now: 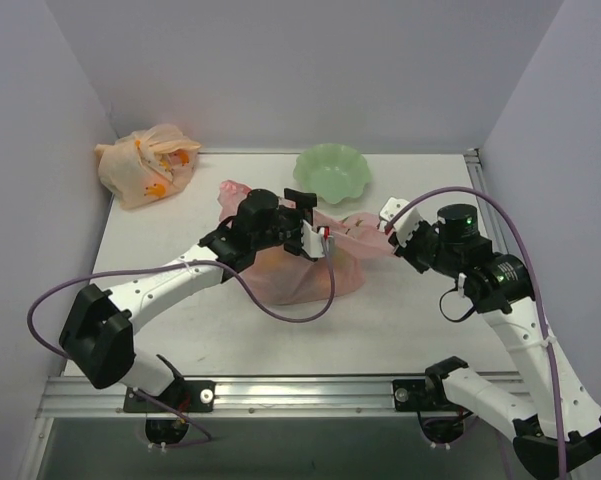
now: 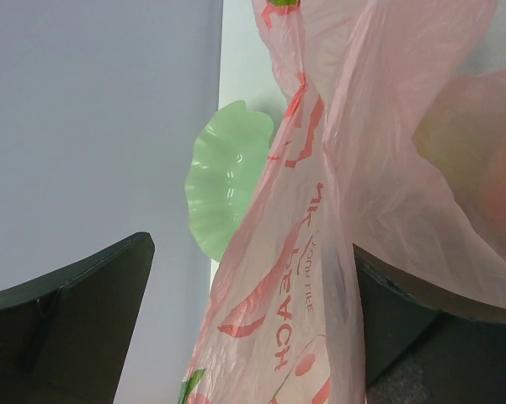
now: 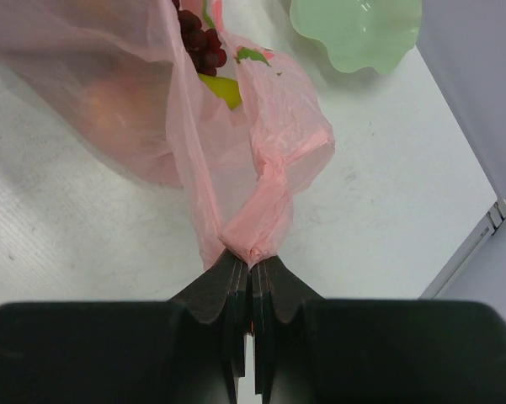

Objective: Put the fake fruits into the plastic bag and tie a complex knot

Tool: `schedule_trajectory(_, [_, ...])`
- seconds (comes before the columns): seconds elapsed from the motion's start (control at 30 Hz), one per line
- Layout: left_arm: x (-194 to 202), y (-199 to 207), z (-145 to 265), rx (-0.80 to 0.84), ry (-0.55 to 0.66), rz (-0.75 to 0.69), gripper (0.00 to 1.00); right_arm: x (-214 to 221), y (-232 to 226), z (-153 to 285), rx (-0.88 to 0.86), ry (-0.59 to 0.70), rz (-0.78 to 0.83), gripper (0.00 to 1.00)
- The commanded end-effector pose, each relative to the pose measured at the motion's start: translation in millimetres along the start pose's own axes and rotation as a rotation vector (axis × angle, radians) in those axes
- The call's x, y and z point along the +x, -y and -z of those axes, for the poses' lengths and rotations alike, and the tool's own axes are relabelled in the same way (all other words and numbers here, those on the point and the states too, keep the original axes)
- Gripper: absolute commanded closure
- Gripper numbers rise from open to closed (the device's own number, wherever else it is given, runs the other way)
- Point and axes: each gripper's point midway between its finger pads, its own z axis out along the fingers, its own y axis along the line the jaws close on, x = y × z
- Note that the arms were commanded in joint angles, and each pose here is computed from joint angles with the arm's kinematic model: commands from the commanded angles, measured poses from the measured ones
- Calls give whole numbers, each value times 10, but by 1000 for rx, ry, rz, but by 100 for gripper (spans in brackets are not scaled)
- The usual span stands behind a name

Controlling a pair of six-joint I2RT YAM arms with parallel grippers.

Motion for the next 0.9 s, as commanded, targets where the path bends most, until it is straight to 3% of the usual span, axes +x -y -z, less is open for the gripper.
schedule_trajectory(0.0, [-164, -319, -54, -58, 100, -38, 3, -12, -94, 11, -42, 26, 46, 100])
schedule_trajectory(0.2, [-137, -111, -201, 101, 140, 43, 3, 22, -181, 22, -77, 43, 110, 100])
schedule_trajectory(0.3, [-85, -23, -274, 170, 137, 94, 12, 14, -201, 47, -84, 57, 141, 100])
schedule_trajectory(0.33, [-53, 35, -312, 199, 135, 107, 18, 13, -208, 56, -84, 61, 144, 100])
schedule_trajectory(0.37, [-10, 120, -303, 240, 119, 120, 36, 14, -201, 60, -81, 61, 151, 100])
schedule_trajectory(0.43, [-34, 144, -307, 277, 126, 126, 53, 14, -187, 64, -73, 58, 149, 100])
schedule_trajectory(0.47, [-11, 202, -266, 307, 118, 133, 71, 8, -169, 69, -65, 55, 135, 100])
schedule_trajectory(0.53, [-41, 311, -190, 357, 140, 134, 82, -22, -129, 65, -50, 53, 103, 97])
schedule_trajectory(0.57, [-43, 387, -137, 389, 150, 128, 87, -38, -111, 64, -44, 51, 85, 82])
schedule_trajectory(0.6, [-9, 417, -92, 401, 156, 131, 100, -97, -68, 89, -28, 58, 47, 66])
schedule_trajectory(0.63, [-6, 492, -28, 418, 166, 134, 100, -113, -49, 75, -27, 56, 29, 43])
schedule_trajectory(0.67, [-34, 506, 5, 426, 194, 131, 100, -147, -14, 87, -18, 63, 13, 5])
schedule_trajectory(0.7, [-33, 511, 27, 428, 203, 132, 100, -195, 79, 140, 8, 77, -12, 0])
schedule_trajectory(0.87, [0, 439, 100, 426, 238, 145, 100, -459, 172, 416, -51, 257, -15, 0])
